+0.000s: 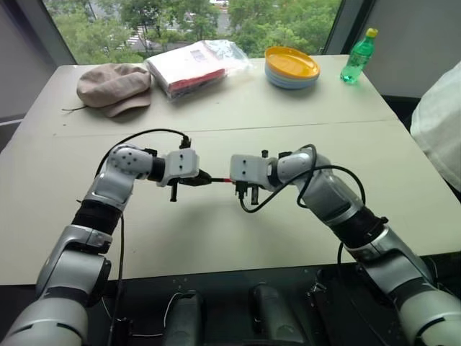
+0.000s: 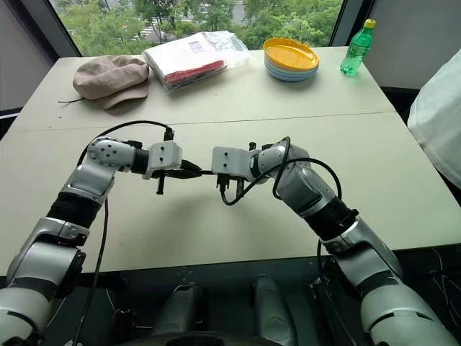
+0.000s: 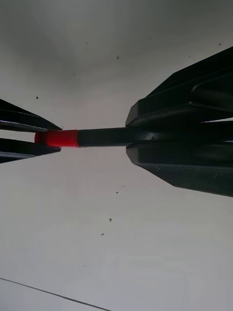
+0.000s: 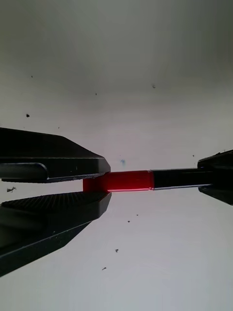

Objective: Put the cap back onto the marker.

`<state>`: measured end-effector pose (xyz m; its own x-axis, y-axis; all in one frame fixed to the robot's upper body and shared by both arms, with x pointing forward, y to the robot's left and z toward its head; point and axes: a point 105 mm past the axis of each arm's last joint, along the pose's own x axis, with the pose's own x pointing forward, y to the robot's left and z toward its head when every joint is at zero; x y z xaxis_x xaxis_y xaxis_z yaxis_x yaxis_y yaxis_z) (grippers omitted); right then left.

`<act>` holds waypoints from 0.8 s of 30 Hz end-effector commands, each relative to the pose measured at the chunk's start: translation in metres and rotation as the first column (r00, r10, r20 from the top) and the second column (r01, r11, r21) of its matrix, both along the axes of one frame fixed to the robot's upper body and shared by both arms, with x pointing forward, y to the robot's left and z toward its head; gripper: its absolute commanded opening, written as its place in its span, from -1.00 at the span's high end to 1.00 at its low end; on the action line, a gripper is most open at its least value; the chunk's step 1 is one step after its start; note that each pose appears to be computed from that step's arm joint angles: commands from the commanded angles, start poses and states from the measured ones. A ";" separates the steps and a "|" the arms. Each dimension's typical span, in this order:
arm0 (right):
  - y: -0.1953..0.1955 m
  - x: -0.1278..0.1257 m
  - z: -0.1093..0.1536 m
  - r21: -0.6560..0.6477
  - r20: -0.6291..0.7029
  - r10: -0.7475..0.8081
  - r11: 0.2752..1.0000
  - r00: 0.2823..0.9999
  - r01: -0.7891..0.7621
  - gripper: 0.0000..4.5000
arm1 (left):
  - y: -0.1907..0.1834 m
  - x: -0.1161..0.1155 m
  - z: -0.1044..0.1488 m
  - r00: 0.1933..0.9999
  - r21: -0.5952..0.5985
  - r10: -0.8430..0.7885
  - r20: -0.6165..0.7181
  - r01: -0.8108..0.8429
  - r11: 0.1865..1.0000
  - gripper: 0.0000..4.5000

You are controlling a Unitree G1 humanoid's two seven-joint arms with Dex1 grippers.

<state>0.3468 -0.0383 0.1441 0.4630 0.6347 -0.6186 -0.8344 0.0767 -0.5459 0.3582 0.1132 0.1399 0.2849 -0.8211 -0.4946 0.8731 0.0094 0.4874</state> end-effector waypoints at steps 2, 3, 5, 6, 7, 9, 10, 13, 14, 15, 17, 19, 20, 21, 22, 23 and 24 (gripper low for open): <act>0.047 -0.021 0.042 0.104 0.120 0.178 0.976 0.977 -0.191 0.97 | -0.031 -0.002 0.027 0.995 -0.098 -0.077 0.062 0.083 0.992 1.00; 0.048 -0.022 0.043 0.105 0.122 0.182 0.975 0.976 -0.195 0.97 | -0.033 -0.002 0.028 0.995 -0.106 -0.082 0.061 0.088 0.991 1.00; 0.049 -0.022 0.043 0.103 0.126 0.188 0.974 0.974 -0.201 0.97 | -0.035 -0.003 0.030 0.994 -0.109 -0.088 0.060 0.094 0.990 1.00; 0.049 -0.022 0.043 0.101 0.128 0.191 0.974 0.973 -0.205 0.97 | -0.036 -0.004 0.030 0.994 -0.112 -0.094 0.054 0.099 0.989 1.00; 0.049 -0.022 0.043 0.100 0.129 0.195 0.973 0.972 -0.208 0.97 | -0.036 -0.005 0.030 0.994 -0.114 -0.101 0.049 0.106 0.988 1.00; 0.049 -0.023 0.043 0.098 0.128 0.198 0.973 0.972 -0.211 0.97 | -0.036 -0.006 0.029 0.993 -0.109 -0.105 0.045 0.109 0.988 1.00; 0.048 -0.023 0.042 0.095 0.127 0.197 0.973 0.972 -0.209 0.97 | -0.036 -0.006 0.028 0.994 -0.103 -0.103 0.046 0.108 0.989 1.00; 0.040 -0.019 0.040 0.086 0.126 0.176 0.979 0.976 -0.188 0.97 | -0.031 -0.005 0.025 0.995 -0.092 -0.091 0.044 0.095 0.991 1.00; 0.039 -0.018 0.040 0.086 0.125 0.171 0.979 0.977 -0.182 0.97 | -0.030 -0.005 0.024 0.996 -0.092 -0.084 0.042 0.087 0.992 1.00; 0.037 -0.017 0.040 0.085 0.124 0.165 0.981 0.978 -0.176 0.97 | -0.029 -0.004 0.023 0.996 -0.091 -0.077 0.041 0.080 0.993 1.00; 0.033 -0.014 0.039 0.084 0.124 0.148 0.984 0.981 -0.159 0.97 | -0.025 -0.004 0.021 0.997 -0.093 -0.061 0.037 0.065 0.994 1.00; 0.027 -0.010 0.038 0.080 0.124 0.131 0.987 0.984 -0.142 0.97 | -0.022 -0.004 0.019 0.999 -0.096 -0.045 0.031 0.048 0.994 1.00; 0.024 -0.008 0.038 0.076 0.124 0.120 0.989 0.985 -0.130 0.97 | -0.019 -0.005 0.018 0.999 -0.096 -0.036 0.028 0.038 0.995 1.00; 0.021 -0.006 0.037 0.072 0.125 0.112 0.990 0.986 -0.122 0.97 | -0.017 -0.005 0.016 0.999 -0.095 -0.029 0.025 0.031 0.995 1.00; 0.017 -0.004 0.037 0.067 0.126 0.103 0.991 0.987 -0.113 0.97 | -0.015 -0.006 0.015 1.000 -0.093 -0.022 0.022 0.024 0.995 1.00; 0.016 -0.003 0.037 0.065 0.127 0.099 0.992 0.987 -0.107 0.97 | -0.014 -0.007 0.014 1.000 -0.093 -0.019 0.021 0.021 0.995 1.00; 0.013 -0.001 0.037 0.062 0.127 0.092 0.993 0.988 -0.101 0.80 | -0.012 -0.008 0.013 1.000 -0.092 -0.012 0.017 0.013 0.996 1.00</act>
